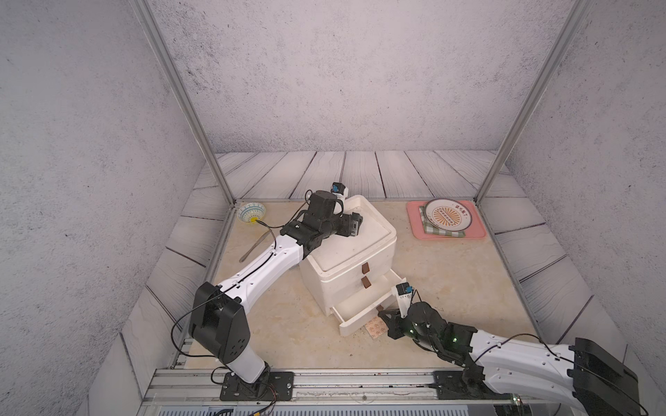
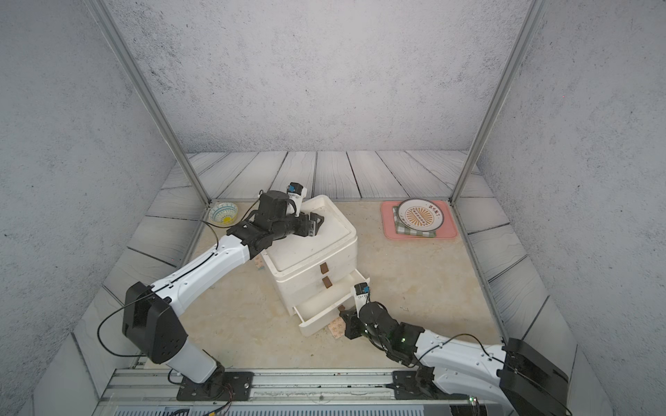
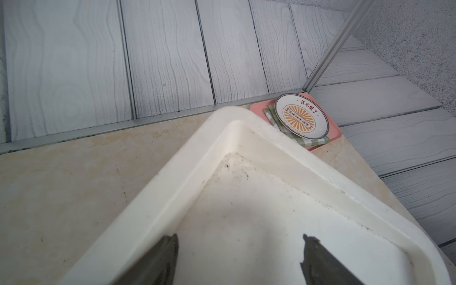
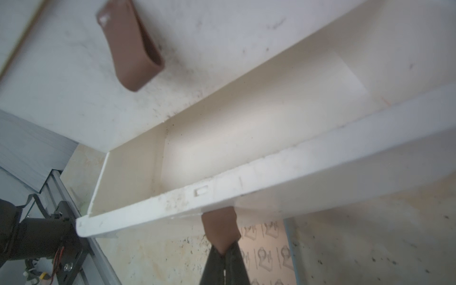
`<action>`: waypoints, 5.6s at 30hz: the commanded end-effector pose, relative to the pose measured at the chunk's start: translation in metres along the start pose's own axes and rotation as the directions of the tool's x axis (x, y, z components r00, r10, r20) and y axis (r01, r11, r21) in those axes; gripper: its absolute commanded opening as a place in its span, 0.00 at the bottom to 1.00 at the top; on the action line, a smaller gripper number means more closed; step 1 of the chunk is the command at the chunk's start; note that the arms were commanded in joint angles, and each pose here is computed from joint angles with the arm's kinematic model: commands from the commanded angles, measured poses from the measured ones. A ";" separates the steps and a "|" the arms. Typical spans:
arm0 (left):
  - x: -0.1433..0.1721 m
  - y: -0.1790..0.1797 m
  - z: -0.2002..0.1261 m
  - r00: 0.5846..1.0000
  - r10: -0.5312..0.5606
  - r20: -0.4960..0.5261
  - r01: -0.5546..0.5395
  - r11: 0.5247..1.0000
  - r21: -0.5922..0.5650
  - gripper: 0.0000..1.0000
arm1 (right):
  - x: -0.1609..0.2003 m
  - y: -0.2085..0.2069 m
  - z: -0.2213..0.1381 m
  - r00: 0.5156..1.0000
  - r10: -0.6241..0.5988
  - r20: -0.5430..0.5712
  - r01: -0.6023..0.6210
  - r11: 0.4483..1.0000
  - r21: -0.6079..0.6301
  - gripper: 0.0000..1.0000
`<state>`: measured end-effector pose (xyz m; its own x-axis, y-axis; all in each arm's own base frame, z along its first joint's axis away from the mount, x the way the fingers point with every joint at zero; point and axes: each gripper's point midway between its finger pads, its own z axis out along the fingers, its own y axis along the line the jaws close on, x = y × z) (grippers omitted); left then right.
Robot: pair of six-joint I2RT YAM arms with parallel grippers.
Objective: Please put the sticky notes in the drawer by color
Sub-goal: Move the storage box to the center of the board, then pick up the sticky notes from the center of the board.
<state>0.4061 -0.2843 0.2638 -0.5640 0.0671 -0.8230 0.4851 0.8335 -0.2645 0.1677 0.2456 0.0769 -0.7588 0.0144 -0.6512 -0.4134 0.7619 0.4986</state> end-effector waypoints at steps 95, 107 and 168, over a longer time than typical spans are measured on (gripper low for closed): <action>0.044 0.202 -0.016 0.792 -0.610 -0.015 0.581 0.761 -0.289 0.81 | -0.065 0.057 0.098 0.992 -0.067 -0.109 0.063 0.997 -0.046 0.00; 0.000 0.103 -0.117 0.906 -0.415 0.082 0.423 0.884 -0.199 0.82 | -0.044 0.041 0.077 0.988 -0.033 -0.151 0.030 0.999 -0.022 0.00; 0.164 0.128 -0.126 0.856 -0.510 -0.088 0.459 0.826 -0.328 0.85 | 0.046 -0.008 0.018 0.775 -0.289 -0.562 0.491 0.835 0.249 0.80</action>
<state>0.2946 -0.0989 0.1614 -0.7857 -0.3206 -0.5290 -0.0748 0.8982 -0.4332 0.1448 0.2659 0.0195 -0.7539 -0.5748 -0.3182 -0.6046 0.7965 -0.0065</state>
